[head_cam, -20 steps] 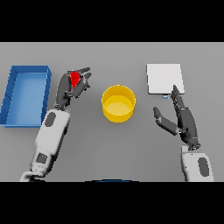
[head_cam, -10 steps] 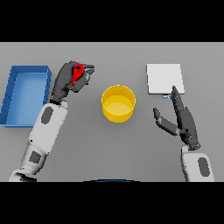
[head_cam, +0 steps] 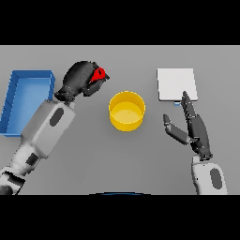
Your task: Pick up the red beaker and tilt it to pour out 1 green nut into yellow bowl. Pick up the yellow bowl and place it on the metallic measuring scale.
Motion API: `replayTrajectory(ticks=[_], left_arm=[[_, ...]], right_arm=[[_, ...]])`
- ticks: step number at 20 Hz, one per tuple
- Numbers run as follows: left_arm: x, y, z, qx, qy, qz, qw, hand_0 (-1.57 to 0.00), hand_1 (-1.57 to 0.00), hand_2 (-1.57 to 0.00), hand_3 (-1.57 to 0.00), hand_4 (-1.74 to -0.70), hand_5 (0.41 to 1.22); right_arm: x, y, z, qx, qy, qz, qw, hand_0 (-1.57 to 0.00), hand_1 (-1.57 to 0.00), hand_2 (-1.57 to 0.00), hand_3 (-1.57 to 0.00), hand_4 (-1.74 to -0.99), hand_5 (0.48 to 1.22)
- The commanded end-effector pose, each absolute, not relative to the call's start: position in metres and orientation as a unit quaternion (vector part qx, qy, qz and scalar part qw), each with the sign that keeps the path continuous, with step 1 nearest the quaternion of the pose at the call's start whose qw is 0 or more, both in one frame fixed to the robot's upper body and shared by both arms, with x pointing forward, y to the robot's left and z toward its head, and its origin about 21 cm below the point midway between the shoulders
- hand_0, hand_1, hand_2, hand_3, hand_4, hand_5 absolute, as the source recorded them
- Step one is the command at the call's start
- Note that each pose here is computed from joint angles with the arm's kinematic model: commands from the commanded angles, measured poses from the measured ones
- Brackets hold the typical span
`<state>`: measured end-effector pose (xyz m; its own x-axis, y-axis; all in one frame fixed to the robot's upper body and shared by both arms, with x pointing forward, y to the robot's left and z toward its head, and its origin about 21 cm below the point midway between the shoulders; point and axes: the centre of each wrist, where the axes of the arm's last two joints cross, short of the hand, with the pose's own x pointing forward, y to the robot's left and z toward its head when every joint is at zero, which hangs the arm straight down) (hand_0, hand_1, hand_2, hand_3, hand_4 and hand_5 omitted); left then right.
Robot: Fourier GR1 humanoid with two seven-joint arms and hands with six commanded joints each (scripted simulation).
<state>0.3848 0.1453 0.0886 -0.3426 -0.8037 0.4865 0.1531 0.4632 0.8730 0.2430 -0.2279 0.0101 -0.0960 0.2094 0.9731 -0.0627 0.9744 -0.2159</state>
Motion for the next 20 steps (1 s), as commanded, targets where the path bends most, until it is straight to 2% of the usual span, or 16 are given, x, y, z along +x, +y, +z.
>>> replayTrajectory(ticks=[1, 5, 8, 11, 13, 17, 20], left_arm=[[0.388, 0.139, 0.093, 0.256, -0.659, -0.491, 0.508, -1.57, -1.57, -1.57, -1.57, -1.72, 1.160], [0.392, 0.128, 0.099, 0.282, -0.597, -0.600, 0.452, -1.57, -1.57, -1.57, -1.57, -1.73, 1.196], [0.398, 0.119, 0.108, 0.301, -0.546, -0.664, 0.413, -1.57, -1.57, -1.57, -1.57, -1.61, 1.208], [0.402, 0.103, 0.115, 0.332, -0.486, -0.716, 0.375, -1.57, -1.57, -1.57, -1.36, -1.66, 1.214], [0.404, 0.090, 0.118, 0.349, -0.452, -0.745, 0.343, -1.57, -1.57, -1.57, -1.31, -1.68, 1.217], [0.404, 0.078, 0.126, 0.362, -0.410, -0.788, 0.283, -1.57, -1.57, -1.57, -1.20, -1.71, 1.219], [0.404, 0.060, 0.128, 0.378, -0.391, -0.808, 0.229, -1.57, -1.57, -1.57, -1.38, -1.72, 1.220]], right_arm=[[0.241, -0.230, 0.009, -0.050, -0.734, 0.101, 0.670, 0.00, 0.00, 0.00, 0.00, -1.287, 0.694], [0.238, -0.229, 0.006, -0.055, -0.731, 0.109, 0.671, 0.00, 0.00, 0.00, 0.00, -1.290, 0.694], [0.237, -0.230, 0.006, -0.048, -0.729, 0.095, 0.676, 0.00, 0.00, 0.00, 0.00, -1.284, 0.678], [0.243, -0.229, 0.010, -0.039, -0.725, 0.081, 0.683, 0.00, 0.00, 0.00, 0.00, -1.279, 0.651], [0.244, -0.226, 0.008, -0.035, -0.719, 0.076, 0.690, 0.00, 0.00, 0.00, 0.00, -1.292, 0.635], [0.241, -0.235, 0.009, -0.028, -0.725, 0.067, 0.685, 0.00, 0.00, 0.00, 0.00, -1.301, 0.607], [0.240, -0.233, 0.007, -0.025, -0.730, 0.070, 0.680, 0.00, 0.00, 0.00, 0.00, -1.299, 0.605]])
